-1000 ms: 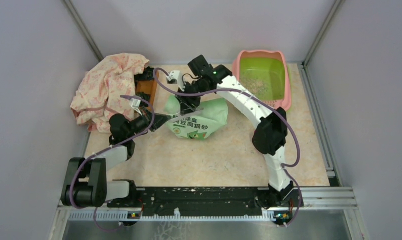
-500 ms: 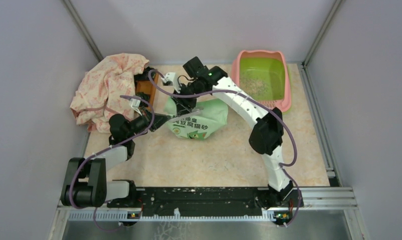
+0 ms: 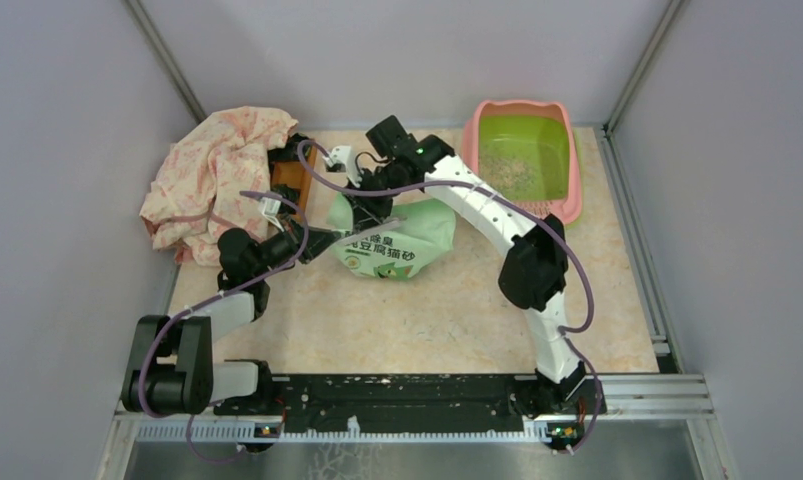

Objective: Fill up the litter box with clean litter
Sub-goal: Clamp the cat litter bag at the center of the board.

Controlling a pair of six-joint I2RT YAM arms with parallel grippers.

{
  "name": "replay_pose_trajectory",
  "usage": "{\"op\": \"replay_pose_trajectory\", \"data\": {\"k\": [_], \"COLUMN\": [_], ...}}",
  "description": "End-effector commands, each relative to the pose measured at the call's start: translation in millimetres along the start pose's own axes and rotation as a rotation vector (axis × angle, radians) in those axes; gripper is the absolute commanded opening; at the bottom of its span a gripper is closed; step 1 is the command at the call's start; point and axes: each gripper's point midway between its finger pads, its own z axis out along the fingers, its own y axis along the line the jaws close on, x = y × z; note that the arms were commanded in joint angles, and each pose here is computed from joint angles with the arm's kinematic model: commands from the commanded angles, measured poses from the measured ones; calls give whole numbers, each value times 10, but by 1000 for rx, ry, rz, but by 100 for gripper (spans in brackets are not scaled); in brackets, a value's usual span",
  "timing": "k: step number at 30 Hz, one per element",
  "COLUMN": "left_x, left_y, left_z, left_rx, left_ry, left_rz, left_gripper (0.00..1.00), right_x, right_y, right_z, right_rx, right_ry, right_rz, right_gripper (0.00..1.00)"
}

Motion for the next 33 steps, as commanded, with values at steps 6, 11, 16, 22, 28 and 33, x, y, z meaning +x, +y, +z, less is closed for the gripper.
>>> {"op": "replay_pose_trajectory", "data": {"k": [6,11,16,22,28,33], "left_x": [-220,-233,-231,-227,-195,-190], "left_y": [-197,-189,-196,-199,-196,-210], "left_z": [6,13,22,25,34,36], "left_rx": [68,67,73,79,87,95], "left_ry": [-65,-66,-61,-57,-45,-38], "left_rz": [90,90,85,85,70,66], "left_gripper": [0,0,0,0,0,0], "right_x": [-178,-162,-109,-230,-361,-330], "right_y": [87,110,138,95,100,168], "right_z": [-132,-139,-166,-254,-320,-220], "right_rx": [56,67,65,50,31,10], "right_ry": [-115,-144,-113,-48,-15,29], "right_rz": [-25,-2,-22,-70,-129,-148], "right_gripper": [0,0,28,43,40,43]}}
